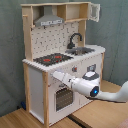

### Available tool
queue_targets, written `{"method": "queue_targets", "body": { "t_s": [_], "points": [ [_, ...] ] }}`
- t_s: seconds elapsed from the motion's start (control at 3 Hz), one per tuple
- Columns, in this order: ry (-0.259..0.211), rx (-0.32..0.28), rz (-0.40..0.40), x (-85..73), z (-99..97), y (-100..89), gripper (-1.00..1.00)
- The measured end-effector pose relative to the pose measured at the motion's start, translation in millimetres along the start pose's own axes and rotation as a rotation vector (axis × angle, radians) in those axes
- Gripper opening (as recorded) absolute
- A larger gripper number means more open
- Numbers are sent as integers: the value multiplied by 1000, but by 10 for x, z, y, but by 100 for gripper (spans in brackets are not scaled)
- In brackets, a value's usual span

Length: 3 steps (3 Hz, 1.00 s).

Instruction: Play with the kitchen

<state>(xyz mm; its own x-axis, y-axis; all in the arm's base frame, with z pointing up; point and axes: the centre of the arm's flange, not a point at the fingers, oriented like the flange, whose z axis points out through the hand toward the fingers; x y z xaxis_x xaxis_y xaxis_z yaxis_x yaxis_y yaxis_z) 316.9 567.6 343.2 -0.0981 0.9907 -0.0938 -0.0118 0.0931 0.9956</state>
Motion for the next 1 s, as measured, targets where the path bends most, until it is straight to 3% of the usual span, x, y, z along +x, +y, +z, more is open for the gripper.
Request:
{"method": "queue_targets", "body": {
  "t_s": [0.67, 1.0],
  "points": [
    [37, -21, -202, -21, -5, 141, 100],
    [55, -20, -293, -118, 34, 134, 100]
  ]
}}
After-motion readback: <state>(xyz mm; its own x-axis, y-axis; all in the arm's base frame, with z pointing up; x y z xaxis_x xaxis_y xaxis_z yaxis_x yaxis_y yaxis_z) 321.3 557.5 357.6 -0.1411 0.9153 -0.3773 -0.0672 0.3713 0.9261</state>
